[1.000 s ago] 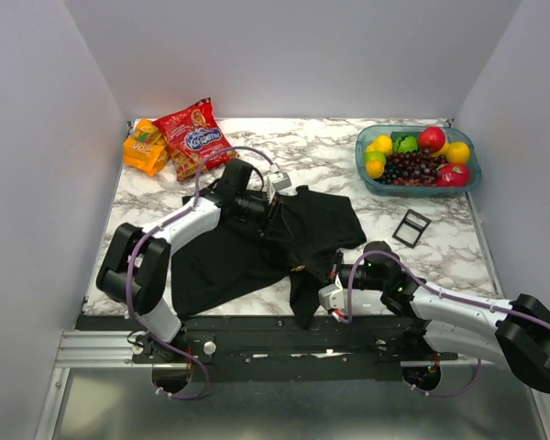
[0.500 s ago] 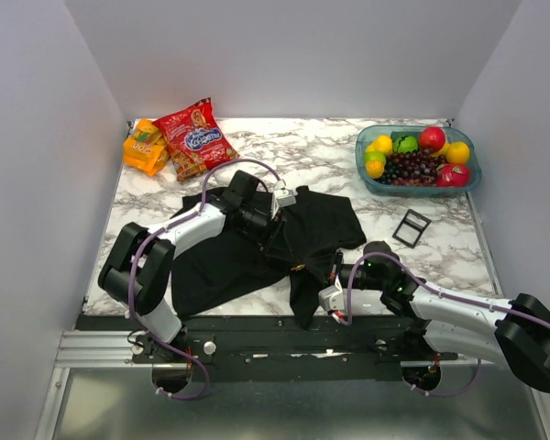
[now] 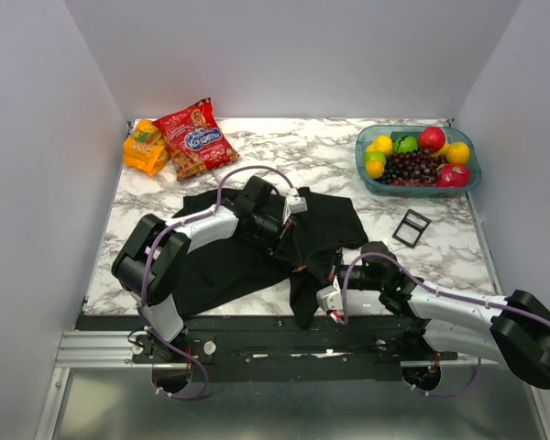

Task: Remove the brooch from the garment

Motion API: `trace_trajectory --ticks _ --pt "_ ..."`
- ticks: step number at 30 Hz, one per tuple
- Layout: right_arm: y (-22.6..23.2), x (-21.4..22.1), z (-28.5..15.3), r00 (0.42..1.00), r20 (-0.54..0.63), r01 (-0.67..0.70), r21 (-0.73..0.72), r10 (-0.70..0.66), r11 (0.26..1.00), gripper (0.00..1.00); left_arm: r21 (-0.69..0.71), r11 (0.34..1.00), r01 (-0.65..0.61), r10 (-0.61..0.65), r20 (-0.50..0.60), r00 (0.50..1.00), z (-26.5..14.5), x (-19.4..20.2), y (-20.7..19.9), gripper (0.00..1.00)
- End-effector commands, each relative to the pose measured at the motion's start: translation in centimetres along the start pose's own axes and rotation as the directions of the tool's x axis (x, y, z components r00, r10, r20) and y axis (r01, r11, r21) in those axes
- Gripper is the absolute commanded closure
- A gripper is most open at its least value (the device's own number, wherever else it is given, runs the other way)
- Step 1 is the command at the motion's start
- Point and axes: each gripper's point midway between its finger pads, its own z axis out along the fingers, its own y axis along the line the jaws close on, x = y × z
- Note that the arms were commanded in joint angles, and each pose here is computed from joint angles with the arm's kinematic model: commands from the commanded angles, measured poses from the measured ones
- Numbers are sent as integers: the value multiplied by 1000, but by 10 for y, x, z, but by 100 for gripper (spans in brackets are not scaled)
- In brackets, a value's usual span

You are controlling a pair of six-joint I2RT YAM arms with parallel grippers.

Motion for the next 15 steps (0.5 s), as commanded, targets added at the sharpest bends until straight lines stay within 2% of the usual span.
trace_trajectory --ticks 1,2,5,6,7,9,10,11,13,15 --pt "-21 -2 0 999 -7 37 68 -37 997 99 48 998 -26 26 1 1000 6 -11 -8 100" --pt "-18 1 -1 1000 -20 25 62 -24 998 99 36 999 -13 13 -11 1000 6 -8 -7 100" --pt "-15 12 -8 994 -95 -56 56 61 997 80 -52 999 -17 17 0 1000 0 -11 1 100" --pt "-20 14 -11 989 -119 -80 68 88 994 79 -81 997 -7 7 1 1000 -1 -9 4 100" --pt "-21 19 -16 980 -157 -111 81 123 991 77 -110 994 -15 16 13 1000 -4 -12 4 100" --pt "-21 21 -25 952 -194 -221 102 238 970 66 -178 984 17 -10 38 999 -6 -13 12 100" --pt "-32 23 -30 933 -218 -257 149 285 955 63 -194 981 18 -8 49 999 -7 -15 12 100" --pt "-24 25 -35 888 -240 -363 153 391 919 57 -207 978 22 -10 62 998 -8 -17 13 100" --pt "-45 18 -42 852 -231 -428 210 470 879 52 -250 966 61 -41 81 996 -10 -18 18 100" --pt "-47 20 -48 750 -236 -556 281 618 782 47 -293 952 93 -63 109 992 -13 -22 23 100"
